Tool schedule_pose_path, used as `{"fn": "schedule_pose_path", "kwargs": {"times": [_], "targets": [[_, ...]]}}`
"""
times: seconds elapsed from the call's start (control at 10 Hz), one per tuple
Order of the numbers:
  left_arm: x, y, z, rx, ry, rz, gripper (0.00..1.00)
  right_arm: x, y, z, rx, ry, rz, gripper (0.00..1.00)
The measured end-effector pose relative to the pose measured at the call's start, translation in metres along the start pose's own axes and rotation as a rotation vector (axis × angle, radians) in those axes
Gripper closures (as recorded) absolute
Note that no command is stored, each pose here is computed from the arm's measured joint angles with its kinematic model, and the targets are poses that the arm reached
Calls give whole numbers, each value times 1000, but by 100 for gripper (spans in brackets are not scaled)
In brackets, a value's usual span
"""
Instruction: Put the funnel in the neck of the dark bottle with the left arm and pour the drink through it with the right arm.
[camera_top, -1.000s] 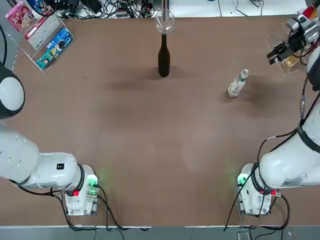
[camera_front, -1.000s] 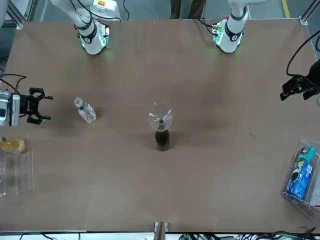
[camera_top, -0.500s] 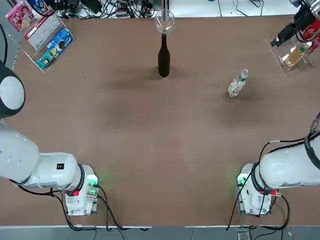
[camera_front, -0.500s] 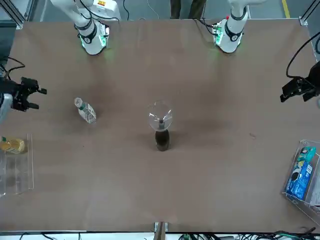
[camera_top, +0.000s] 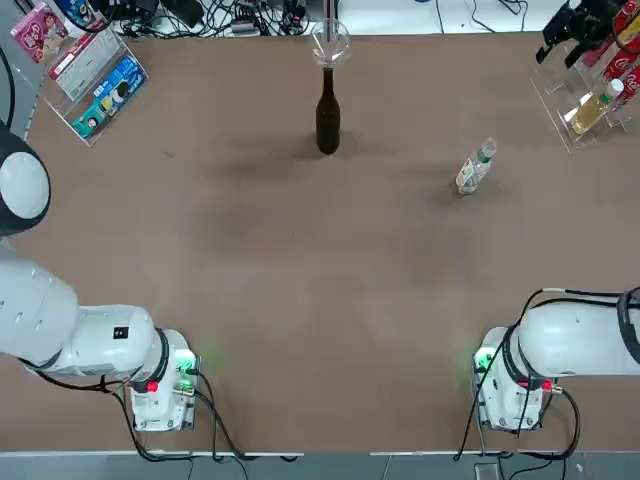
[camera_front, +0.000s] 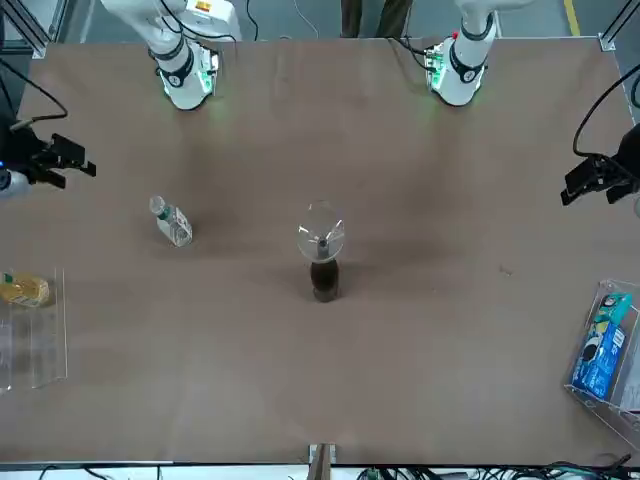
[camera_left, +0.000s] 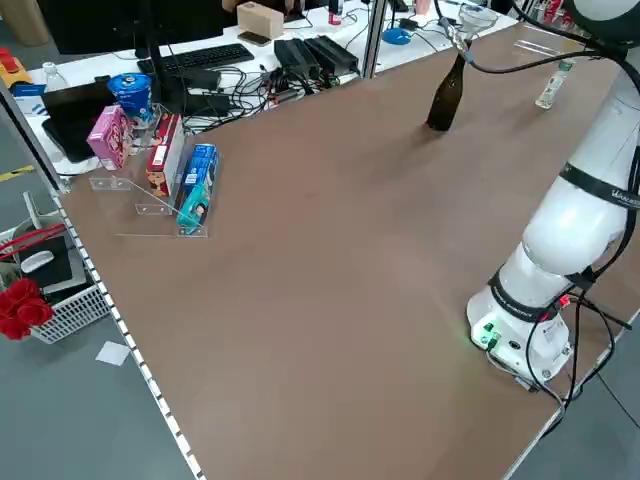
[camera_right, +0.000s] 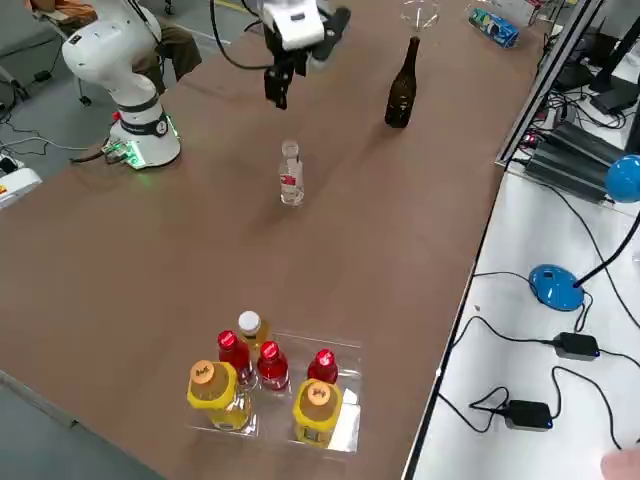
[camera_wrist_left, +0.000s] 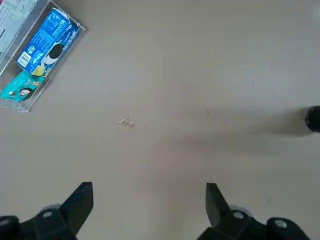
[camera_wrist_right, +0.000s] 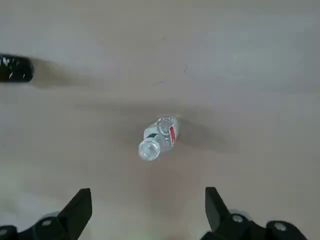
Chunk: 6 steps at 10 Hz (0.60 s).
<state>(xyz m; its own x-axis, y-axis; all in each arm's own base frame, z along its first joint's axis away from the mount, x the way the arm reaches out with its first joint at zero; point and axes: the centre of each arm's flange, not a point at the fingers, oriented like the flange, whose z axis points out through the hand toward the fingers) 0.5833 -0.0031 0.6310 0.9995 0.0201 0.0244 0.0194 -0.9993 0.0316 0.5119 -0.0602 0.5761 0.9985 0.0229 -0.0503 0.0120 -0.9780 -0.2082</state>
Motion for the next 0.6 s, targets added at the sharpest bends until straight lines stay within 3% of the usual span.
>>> {"fn": "schedule_pose_path", "kwargs": {"times": [0.3, 0.6], "targets": [[0, 0, -2, 0, 4, 0, 1, -24, -17, -53, -119, 99, 125, 0], [0, 0, -5, 0, 11, -1, 1, -29, -43, -59, -178, 97, 116, 0]]}}
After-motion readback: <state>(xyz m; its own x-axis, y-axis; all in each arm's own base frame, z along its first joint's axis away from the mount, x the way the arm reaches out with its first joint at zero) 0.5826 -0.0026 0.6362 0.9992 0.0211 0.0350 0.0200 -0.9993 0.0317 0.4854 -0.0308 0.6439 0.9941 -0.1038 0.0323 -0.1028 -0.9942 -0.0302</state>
